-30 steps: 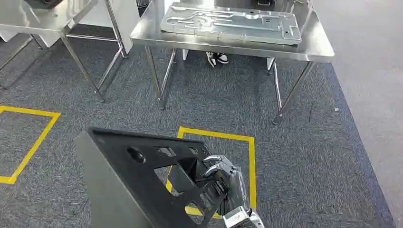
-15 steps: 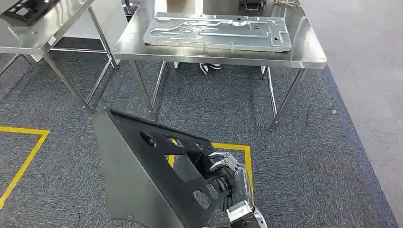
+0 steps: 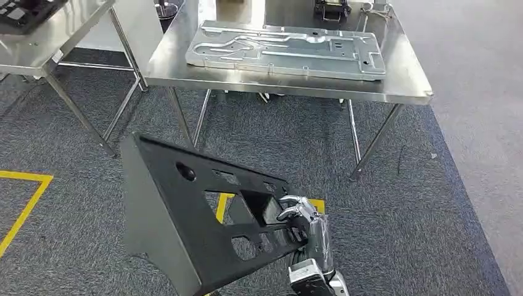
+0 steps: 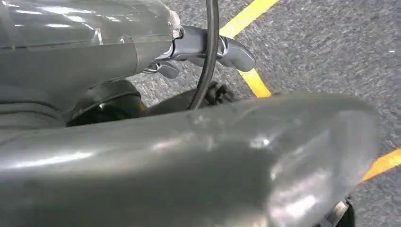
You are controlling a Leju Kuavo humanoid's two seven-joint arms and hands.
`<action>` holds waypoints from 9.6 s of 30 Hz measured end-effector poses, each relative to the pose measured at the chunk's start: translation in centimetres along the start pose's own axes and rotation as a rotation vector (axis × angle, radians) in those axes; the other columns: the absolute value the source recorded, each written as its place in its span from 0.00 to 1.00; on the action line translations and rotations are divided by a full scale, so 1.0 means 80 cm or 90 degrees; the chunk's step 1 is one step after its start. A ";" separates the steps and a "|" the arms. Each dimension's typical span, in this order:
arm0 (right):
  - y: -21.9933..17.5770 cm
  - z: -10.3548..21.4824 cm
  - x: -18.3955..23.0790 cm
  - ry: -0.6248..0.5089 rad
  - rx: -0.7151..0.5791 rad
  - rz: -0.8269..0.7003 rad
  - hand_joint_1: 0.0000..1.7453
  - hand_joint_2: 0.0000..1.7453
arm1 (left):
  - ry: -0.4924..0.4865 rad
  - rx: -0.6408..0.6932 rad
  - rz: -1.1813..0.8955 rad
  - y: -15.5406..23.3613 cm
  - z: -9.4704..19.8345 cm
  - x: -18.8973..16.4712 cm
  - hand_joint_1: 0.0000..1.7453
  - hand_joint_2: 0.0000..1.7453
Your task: Take the parts from the cabinet and place them on the table.
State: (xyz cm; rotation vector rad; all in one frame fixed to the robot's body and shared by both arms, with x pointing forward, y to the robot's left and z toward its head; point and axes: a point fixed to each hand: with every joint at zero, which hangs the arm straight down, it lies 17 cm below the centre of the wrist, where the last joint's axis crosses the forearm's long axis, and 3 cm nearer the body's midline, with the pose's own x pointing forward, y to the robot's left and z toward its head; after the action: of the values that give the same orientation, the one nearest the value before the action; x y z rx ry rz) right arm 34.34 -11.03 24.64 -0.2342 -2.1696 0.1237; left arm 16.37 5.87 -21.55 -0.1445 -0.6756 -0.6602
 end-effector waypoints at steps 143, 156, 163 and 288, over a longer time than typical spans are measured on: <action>-0.069 -0.061 -0.178 0.022 0.049 0.712 0.00 1.00 | 0.020 -0.042 -0.096 -0.013 -0.001 -0.002 0.00 0.00; -0.074 -0.063 -0.185 0.027 0.051 0.713 0.00 1.00 | 0.024 -0.062 -0.079 -0.023 0.001 -0.002 0.00 0.00; -0.069 -0.066 -0.182 0.023 0.050 0.706 0.00 1.00 | 0.026 -0.073 -0.075 -0.027 0.003 -0.006 0.00 0.00; -0.090 0.615 -0.391 1.192 0.111 0.067 0.00 0.00 | 0.044 0.037 0.015 0.015 0.004 -0.030 0.00 0.00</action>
State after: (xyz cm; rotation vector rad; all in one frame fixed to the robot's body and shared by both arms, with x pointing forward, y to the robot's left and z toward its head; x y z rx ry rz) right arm 10.59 -24.77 -27.25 -0.2046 -0.2834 0.0804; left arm 15.50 8.19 -22.70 -0.0753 -0.6255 -0.6197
